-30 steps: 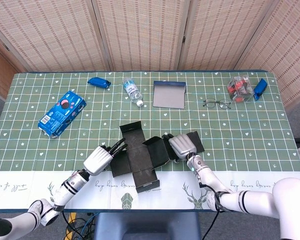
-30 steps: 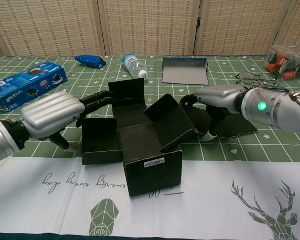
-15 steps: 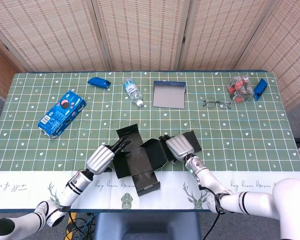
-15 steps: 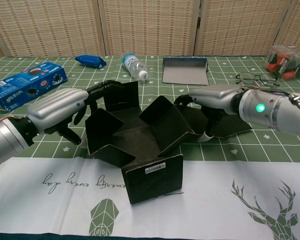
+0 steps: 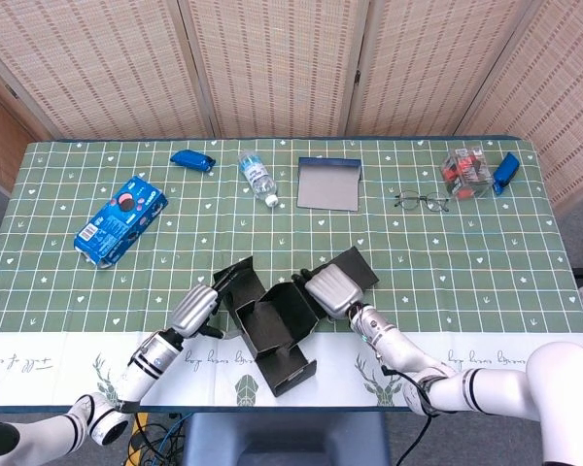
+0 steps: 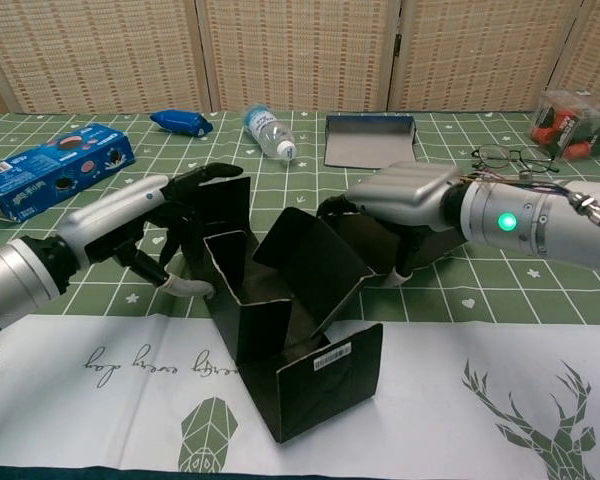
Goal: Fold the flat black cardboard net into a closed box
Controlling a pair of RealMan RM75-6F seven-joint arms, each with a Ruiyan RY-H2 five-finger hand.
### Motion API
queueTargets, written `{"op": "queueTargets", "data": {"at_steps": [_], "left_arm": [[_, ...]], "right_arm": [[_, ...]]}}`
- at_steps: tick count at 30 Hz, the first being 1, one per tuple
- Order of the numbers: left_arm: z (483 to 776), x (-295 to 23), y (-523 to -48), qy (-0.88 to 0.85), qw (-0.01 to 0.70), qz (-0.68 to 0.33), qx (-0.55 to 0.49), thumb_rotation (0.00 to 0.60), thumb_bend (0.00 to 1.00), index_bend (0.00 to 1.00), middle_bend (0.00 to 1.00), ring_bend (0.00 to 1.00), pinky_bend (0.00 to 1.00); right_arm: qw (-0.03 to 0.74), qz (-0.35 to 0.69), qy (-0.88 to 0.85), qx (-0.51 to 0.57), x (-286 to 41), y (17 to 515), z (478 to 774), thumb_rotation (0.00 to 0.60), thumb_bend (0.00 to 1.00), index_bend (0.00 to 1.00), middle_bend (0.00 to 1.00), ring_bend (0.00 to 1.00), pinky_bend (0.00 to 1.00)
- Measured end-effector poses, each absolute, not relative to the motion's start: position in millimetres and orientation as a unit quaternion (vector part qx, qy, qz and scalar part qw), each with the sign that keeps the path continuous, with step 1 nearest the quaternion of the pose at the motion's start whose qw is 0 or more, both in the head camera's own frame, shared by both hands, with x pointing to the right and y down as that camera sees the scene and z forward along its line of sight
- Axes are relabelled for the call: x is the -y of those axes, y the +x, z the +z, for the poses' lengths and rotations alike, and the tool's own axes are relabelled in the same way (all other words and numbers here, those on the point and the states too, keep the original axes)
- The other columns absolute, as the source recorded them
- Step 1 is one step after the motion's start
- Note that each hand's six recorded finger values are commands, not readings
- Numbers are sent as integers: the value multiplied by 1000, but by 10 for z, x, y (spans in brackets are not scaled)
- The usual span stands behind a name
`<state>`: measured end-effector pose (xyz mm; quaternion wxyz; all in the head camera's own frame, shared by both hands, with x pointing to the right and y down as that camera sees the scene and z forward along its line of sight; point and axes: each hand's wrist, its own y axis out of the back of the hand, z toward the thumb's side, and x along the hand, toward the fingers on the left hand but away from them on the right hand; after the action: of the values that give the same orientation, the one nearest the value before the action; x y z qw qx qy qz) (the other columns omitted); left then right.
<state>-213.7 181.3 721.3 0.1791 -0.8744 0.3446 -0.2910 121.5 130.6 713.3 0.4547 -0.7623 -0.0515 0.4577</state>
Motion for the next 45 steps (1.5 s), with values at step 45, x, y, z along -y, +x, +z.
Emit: {"op": "queueTargets", "data": {"at_steps": [45], "left_arm": [[7387,-2081,-2117,-914,-121,-239,-305,600,154,109,31,526,679]], "right_arm": [[648,322,-688,-64,-1324,657,6811,600,363,293,370,800,1000]]}}
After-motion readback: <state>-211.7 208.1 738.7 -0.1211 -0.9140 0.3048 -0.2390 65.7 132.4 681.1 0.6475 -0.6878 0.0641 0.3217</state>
